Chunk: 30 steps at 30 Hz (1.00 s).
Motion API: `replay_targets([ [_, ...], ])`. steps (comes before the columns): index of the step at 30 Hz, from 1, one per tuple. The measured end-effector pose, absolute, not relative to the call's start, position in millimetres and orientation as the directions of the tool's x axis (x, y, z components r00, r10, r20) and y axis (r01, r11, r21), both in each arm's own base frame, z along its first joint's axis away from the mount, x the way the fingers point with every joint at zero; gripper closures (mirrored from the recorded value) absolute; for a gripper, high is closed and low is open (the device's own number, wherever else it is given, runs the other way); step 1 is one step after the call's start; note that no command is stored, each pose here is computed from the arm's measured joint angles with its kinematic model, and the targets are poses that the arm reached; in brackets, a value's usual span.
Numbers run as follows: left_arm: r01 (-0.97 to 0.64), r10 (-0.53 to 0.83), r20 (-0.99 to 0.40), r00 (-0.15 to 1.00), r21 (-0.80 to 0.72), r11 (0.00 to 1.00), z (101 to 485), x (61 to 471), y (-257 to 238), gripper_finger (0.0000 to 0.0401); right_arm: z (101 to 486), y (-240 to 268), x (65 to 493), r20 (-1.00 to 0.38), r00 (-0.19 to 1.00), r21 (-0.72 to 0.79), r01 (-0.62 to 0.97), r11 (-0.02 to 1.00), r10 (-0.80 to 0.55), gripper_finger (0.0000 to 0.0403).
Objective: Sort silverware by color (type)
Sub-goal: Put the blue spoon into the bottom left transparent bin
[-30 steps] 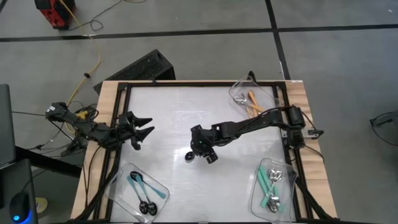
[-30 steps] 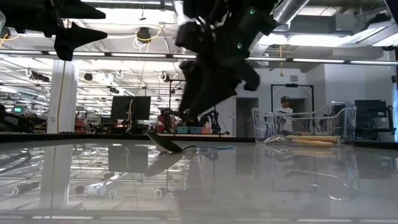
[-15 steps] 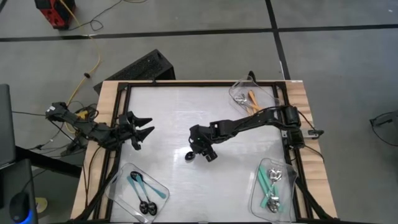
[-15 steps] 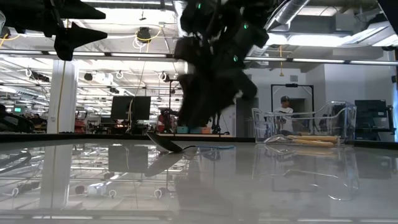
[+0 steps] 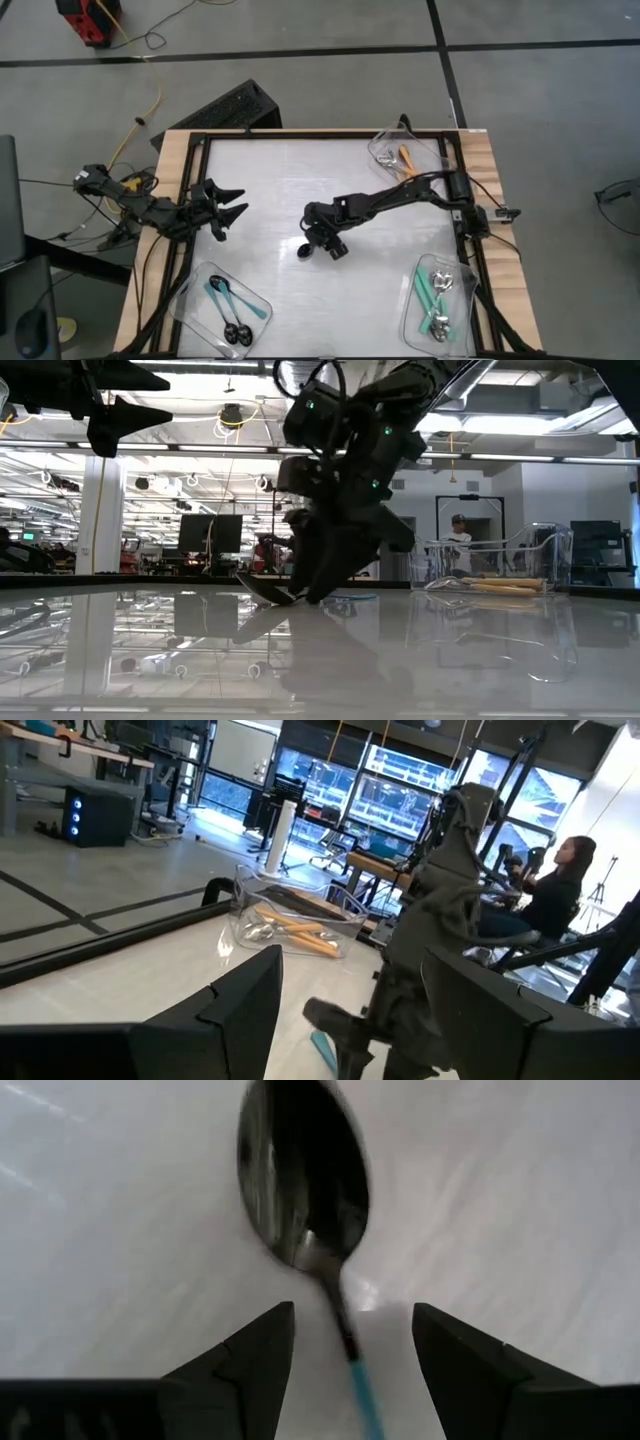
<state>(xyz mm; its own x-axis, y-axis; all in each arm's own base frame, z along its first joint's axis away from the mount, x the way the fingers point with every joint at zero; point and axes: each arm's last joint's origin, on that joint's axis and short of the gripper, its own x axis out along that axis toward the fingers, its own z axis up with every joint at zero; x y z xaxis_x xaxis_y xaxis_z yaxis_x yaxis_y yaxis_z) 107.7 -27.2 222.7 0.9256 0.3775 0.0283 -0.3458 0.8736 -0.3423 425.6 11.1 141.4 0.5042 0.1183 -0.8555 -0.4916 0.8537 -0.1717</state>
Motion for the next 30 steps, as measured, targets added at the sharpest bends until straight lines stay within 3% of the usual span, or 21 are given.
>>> replay_targets([
  [13,-0.349,0.381,0.027,0.924,-0.341,0.873,222.6,107.7,-27.1,0.0175,139.3,-4.7,422.8,-0.865,0.478,-0.090,-0.447,0.890,0.152,0.0212],
  [30,-0.350,0.381,0.027,0.924,-0.341,0.873,222.6,107.7,-27.2,0.0175,133.8,-4.7,418.0,-0.876,0.458,-0.066,-0.427,0.902,0.153,0.0312],
])
